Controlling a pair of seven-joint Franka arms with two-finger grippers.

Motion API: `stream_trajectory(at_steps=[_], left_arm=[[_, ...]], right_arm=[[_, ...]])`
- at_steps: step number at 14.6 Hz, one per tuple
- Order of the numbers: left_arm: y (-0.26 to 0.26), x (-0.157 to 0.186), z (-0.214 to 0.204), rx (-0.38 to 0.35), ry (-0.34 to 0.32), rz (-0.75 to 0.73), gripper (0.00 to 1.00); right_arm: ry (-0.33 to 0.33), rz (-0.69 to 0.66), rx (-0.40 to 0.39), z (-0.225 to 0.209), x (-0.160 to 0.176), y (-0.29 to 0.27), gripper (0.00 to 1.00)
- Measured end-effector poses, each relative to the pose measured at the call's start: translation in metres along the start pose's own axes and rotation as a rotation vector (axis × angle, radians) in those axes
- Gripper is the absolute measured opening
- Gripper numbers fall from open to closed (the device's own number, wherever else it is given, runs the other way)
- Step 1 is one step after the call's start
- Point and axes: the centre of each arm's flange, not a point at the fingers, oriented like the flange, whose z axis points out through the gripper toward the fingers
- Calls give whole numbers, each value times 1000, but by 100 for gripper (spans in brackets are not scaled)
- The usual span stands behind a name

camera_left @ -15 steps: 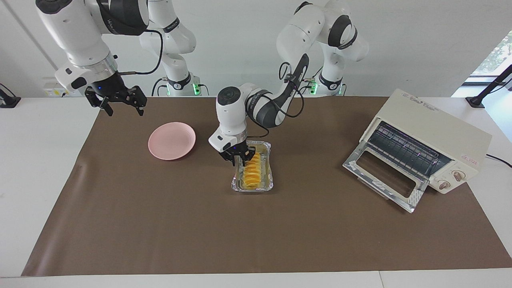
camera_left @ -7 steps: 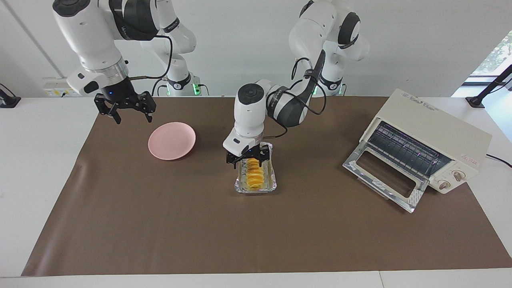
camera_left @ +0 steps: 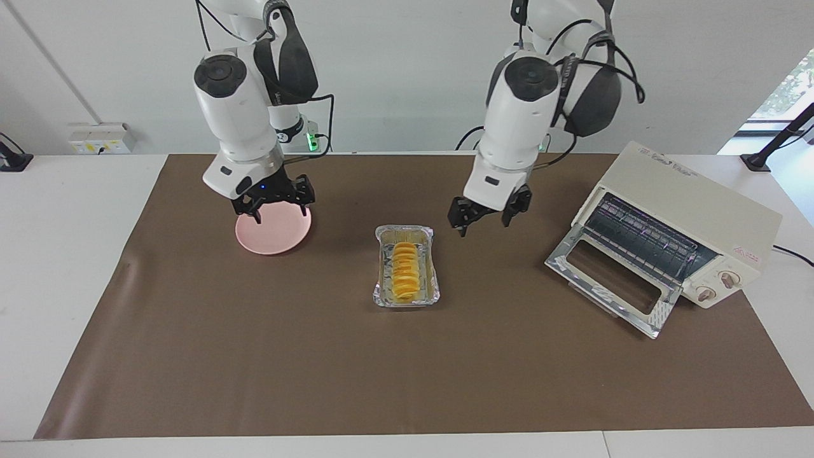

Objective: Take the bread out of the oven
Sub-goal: 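Set down the foil tray while the right gripper reaches toward it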

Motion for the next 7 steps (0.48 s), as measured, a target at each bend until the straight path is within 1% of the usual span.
stream_trajectory(at_steps=[2,5,7], left_arm=[[-56,7,-15,13,-38,43,100],[-134,10,-42,13,-81,124,100],[-167,2,-57,14,-112,125,100]], right_arm=[[41,18,7,24,11,-31,100],[55,73,17,63,18,-79,100],[66,125,25,87,17,-99,100]])
